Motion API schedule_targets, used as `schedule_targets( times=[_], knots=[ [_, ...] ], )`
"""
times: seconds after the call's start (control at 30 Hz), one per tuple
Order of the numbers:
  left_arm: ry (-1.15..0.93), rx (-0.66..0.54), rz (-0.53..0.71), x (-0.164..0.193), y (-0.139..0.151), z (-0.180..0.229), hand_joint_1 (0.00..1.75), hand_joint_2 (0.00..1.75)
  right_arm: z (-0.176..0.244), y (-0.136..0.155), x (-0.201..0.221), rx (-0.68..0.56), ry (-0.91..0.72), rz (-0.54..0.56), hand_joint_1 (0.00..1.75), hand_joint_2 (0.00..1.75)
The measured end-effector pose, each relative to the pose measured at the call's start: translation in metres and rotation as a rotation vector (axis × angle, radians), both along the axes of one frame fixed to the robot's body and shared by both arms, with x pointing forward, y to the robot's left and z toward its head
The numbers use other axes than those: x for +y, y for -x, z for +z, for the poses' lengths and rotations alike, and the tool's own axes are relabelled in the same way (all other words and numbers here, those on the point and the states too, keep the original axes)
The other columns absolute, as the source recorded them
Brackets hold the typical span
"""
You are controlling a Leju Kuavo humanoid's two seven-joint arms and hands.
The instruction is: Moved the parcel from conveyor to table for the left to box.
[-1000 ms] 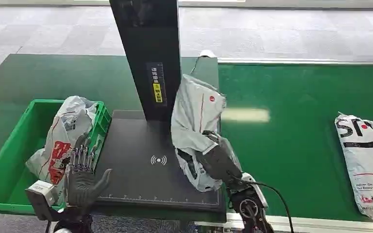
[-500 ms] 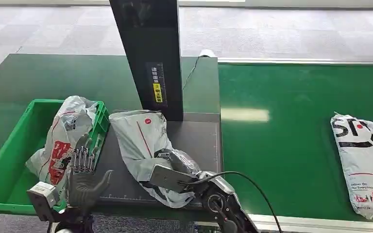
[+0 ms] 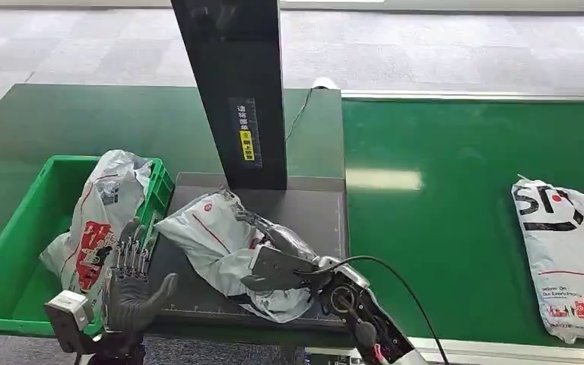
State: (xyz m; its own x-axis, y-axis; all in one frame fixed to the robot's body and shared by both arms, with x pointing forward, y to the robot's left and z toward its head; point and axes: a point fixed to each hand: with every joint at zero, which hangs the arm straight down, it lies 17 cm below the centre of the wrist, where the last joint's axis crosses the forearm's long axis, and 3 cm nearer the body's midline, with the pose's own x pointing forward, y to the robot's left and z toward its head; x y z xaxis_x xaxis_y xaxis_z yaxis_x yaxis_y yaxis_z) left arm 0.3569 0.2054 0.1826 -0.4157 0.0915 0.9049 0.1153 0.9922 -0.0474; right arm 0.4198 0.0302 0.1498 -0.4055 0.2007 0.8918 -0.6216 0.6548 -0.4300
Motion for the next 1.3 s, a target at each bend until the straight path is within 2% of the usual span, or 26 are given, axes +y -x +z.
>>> schedule_targets(
  times=[0.17, 0.3, 0.47, 0.9, 0.97, 1.1, 1.3],
  knots=[
    [0.004, -0.009, -0.019, -0.002, 0.001, 0.001, 0.00, 1.75, 0.022, 0.007, -0.010, 0.004, -0.166, 0.017, 0.00, 1.75],
    [0.019, -0.019, -0.044, -0.004, -0.001, 0.006, 0.00, 1.75, 0.053, 0.022, -0.019, 0.026, -0.376, 0.091, 0.00, 1.75],
    [-0.009, -0.007, -0.070, -0.011, -0.003, 0.001, 0.00, 1.75, 0.077, 0.020, -0.049, -0.020, -0.528, 0.034, 0.00, 1.75],
    [-0.039, 0.004, -0.097, -0.020, -0.004, -0.005, 0.00, 1.75, 0.091, 0.018, -0.073, -0.062, -0.577, -0.024, 0.00, 1.75],
    [-0.086, 0.023, -0.094, -0.023, -0.005, -0.011, 0.00, 1.75, 0.092, 0.011, -0.081, -0.091, -0.566, -0.085, 0.00, 1.75],
    [-0.246, 0.033, -0.071, -0.031, -0.010, -0.024, 0.00, 1.75, 0.095, -0.009, -0.121, -0.193, -0.528, -0.322, 0.00, 1.75],
    [-0.670, 0.026, -0.070, -0.059, -0.043, -0.044, 0.00, 1.75, 0.112, -0.008, -0.159, -0.246, -0.600, -0.445, 0.00, 1.75]
  ],
)
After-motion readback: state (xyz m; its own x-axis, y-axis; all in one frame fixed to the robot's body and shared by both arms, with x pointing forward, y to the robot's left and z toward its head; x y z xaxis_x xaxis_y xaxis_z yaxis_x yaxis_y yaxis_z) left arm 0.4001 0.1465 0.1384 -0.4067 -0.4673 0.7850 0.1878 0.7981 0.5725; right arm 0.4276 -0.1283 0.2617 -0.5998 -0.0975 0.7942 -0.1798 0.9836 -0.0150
